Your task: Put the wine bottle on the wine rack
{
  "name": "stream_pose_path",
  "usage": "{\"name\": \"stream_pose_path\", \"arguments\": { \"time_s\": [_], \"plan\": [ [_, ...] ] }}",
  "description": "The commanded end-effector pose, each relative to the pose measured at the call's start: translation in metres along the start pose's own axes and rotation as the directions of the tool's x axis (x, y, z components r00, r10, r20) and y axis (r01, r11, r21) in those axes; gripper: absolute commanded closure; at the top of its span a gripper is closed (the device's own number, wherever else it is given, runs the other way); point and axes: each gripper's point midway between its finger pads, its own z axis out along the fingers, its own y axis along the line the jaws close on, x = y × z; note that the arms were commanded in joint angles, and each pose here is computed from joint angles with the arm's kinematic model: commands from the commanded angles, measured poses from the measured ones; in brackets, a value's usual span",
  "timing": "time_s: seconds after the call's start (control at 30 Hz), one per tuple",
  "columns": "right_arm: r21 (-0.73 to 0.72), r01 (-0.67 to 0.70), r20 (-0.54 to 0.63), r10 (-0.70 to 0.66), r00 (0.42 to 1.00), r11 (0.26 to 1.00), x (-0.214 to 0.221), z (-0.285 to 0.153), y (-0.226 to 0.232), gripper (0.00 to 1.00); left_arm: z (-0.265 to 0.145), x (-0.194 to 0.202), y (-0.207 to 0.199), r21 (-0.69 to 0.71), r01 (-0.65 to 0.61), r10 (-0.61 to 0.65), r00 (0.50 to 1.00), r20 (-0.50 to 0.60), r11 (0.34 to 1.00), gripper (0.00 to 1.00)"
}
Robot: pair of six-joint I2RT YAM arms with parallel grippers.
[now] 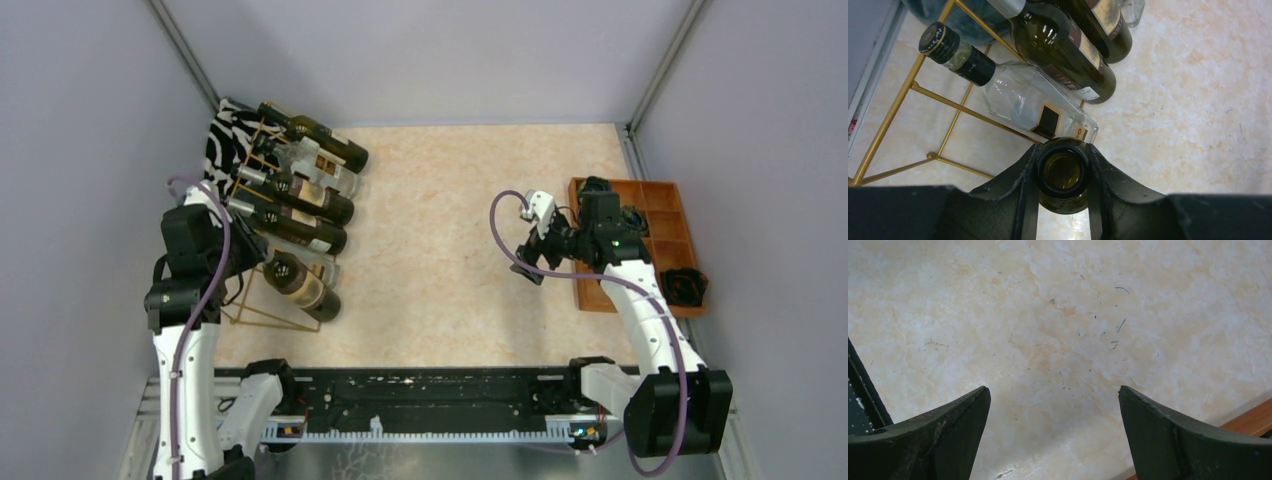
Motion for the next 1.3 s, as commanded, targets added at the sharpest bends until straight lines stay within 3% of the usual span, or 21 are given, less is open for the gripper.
{"name": "stream_pose_path", "arguments": {
  "time_s": [0.0,0.13,0.47,0.67,1.27],
  "plan": [
    [0.0,0.026,0.03,-0.026,0.999,1.0,-0.006,-0.001,-0.002,0.02,0.009,0.017,0.026,-0.121,-0.002,-0.003,0.999,-0.037,0.993,0.91],
    [-0.001,0.026,0.03,-0.026,0.999,1.0,-0.006,0.0,-0.003,0.01,0.009,0.025,0.034,-0.159,-0.002,-0.005,0.999,-0.044,0.987,0.8],
    [-0.003,0.027,0.033,-0.027,0.999,1.0,-0.007,-0.001,-0.002,0.02,0.01,0.032,0.041,-0.198,0.023,-0.035,0.998,-0.056,0.98,0.72],
    [-0.003,0.027,0.035,-0.027,0.999,1.0,-0.007,-0.001,-0.002,0.02,0.007,0.035,0.045,-0.227,0.051,-0.064,0.997,-0.049,0.973,0.62],
    [0.0,0.033,0.037,-0.033,0.999,0.999,-0.008,-0.002,-0.002,0.02,-0.001,0.04,0.067,-0.362,0.094,-0.114,0.993,-0.035,0.928,0.52]
  ]
}}
